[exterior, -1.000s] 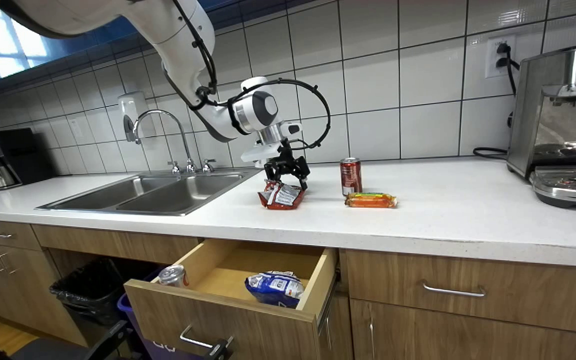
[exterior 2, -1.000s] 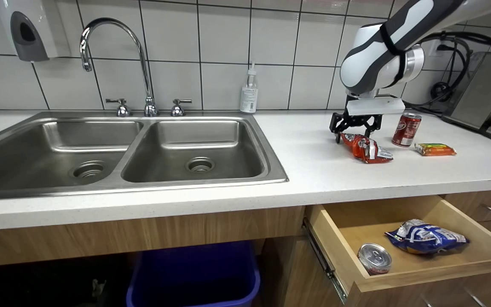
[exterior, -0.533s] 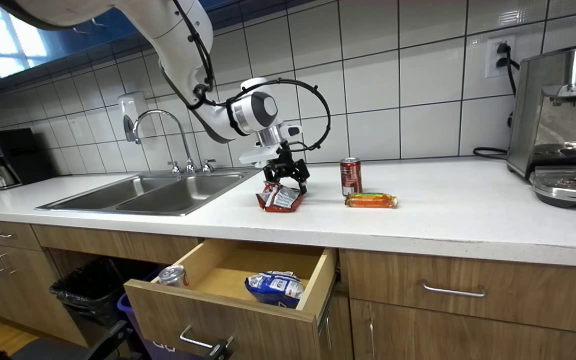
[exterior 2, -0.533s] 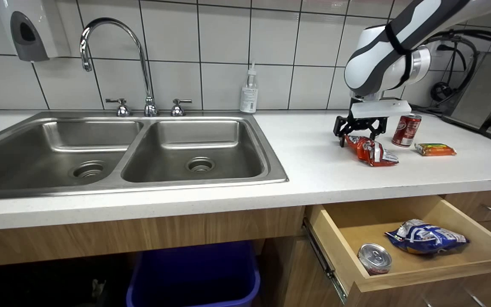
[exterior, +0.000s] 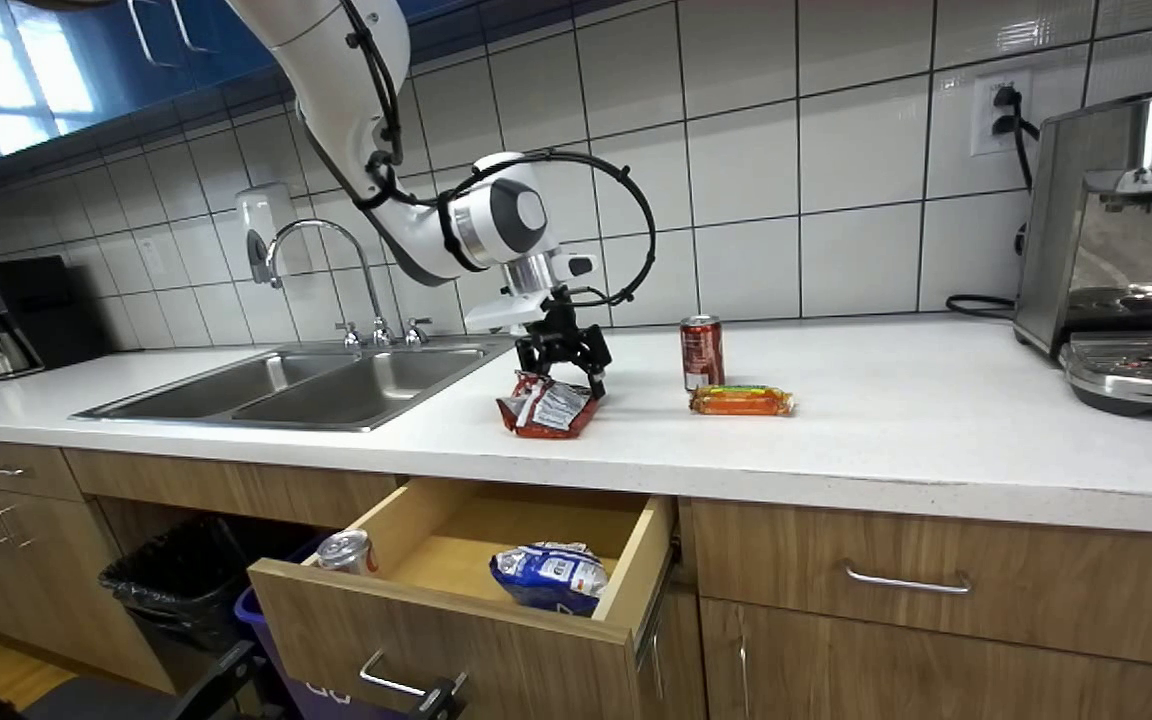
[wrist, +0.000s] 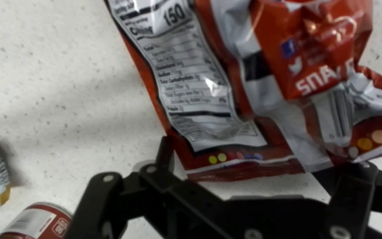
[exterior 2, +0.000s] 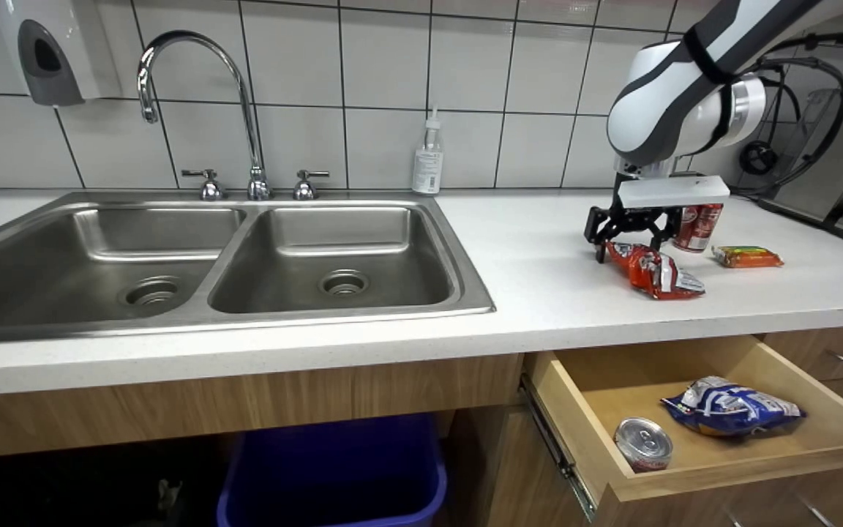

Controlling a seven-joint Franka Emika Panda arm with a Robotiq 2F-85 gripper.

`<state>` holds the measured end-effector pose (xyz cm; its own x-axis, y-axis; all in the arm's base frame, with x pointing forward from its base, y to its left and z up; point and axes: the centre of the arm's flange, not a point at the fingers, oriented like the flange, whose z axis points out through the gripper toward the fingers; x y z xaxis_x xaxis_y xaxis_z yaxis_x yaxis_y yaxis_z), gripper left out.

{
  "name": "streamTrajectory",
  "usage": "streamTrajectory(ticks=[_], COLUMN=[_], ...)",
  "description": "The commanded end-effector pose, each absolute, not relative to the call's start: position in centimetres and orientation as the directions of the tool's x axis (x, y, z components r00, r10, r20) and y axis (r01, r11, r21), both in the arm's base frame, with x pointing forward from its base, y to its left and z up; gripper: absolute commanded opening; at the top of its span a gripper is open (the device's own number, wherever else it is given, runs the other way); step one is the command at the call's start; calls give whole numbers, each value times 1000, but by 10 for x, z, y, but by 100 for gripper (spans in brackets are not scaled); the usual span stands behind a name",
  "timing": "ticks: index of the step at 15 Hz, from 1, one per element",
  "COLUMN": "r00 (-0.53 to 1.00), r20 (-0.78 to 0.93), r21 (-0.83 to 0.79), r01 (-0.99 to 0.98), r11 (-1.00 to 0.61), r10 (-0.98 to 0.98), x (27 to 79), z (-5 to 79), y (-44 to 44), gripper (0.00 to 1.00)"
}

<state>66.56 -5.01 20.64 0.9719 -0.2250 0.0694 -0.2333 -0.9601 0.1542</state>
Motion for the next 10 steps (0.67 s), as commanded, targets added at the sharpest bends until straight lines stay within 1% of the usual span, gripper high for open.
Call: streamTrajectory(ticks=[1,10], r00=[968,969], r20=[71,58], r21=[145,127], r01=[-248,-247], r11=[-958,-961], r10=[-240,-241], x=[627,576], z=[221,223], y=[-46,-45], gripper=[100,100])
